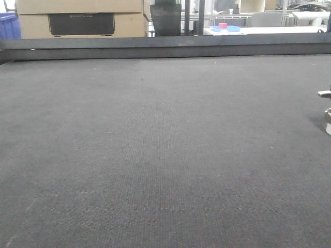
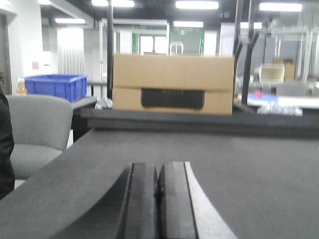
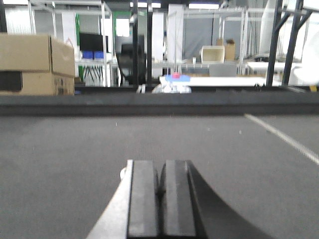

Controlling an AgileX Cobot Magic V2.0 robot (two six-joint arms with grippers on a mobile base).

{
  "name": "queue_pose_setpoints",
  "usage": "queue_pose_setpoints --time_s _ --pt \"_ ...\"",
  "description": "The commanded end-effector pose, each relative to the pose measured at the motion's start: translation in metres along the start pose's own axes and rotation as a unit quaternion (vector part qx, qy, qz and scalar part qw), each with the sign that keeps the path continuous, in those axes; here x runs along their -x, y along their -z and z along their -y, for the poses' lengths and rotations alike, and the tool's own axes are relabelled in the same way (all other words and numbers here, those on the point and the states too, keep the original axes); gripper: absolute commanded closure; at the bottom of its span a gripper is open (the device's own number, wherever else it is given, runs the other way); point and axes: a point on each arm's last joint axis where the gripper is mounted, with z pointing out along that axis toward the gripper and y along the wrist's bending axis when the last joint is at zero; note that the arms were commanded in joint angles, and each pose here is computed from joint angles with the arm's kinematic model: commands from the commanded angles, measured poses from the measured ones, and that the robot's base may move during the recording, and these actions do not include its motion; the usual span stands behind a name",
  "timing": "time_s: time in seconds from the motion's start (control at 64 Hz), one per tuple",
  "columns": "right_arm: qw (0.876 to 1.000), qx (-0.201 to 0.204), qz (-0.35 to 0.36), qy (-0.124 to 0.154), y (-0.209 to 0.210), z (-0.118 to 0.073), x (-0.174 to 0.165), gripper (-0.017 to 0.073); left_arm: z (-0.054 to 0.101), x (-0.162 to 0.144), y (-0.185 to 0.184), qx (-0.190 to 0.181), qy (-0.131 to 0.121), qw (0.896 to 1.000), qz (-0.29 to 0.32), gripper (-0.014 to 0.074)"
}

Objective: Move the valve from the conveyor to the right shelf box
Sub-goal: 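Lower the right gripper over the white valve on the conveyor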

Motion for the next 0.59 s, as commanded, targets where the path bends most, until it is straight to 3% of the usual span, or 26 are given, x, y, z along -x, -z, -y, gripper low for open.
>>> queue_pose_setpoints --time_s 0.0,0.156,0.25,0.313,0.469,0.578 --pt "1.0 -0.001 0.031 -0.004 0.001 0.0 0.014 0.0715 0.0 0.013 0.0 0.003 0.014 1.0 0.027 0.0705" --pt "0.999 0.011 0.033 -0.004 0.009 -0.006 0.068 0.0697 0.001 0.064 0.0 -0.005 0.006 1.0 0.016 0.0704" --pt "0.999 0.016 0.032 -0.003 0.011 -0.009 0.105 0.0539 0.002 0.091 -0.008 -0.006 -0.014 0.999 -0.046 0.0638" --pt "1.0 0.016 0.023 -0.003 0.005 -0.01 0.121 0.0381 0.002 0.104 -0.017 -0.005 -0.022 0.997 -0.08 0.054" --pt "1.0 0.014 -0.021 -0.003 -0.028 -0.011 0.139 -0.0006 0.002 0.123 -0.05 -0.006 -0.023 0.991 -0.134 0.0178" --pt "0.997 0.008 -0.072 0.014 -0.057 -0.01 0.137 -0.0001 0.004 0.127 -0.069 -0.014 -0.022 0.987 -0.159 0.0004"
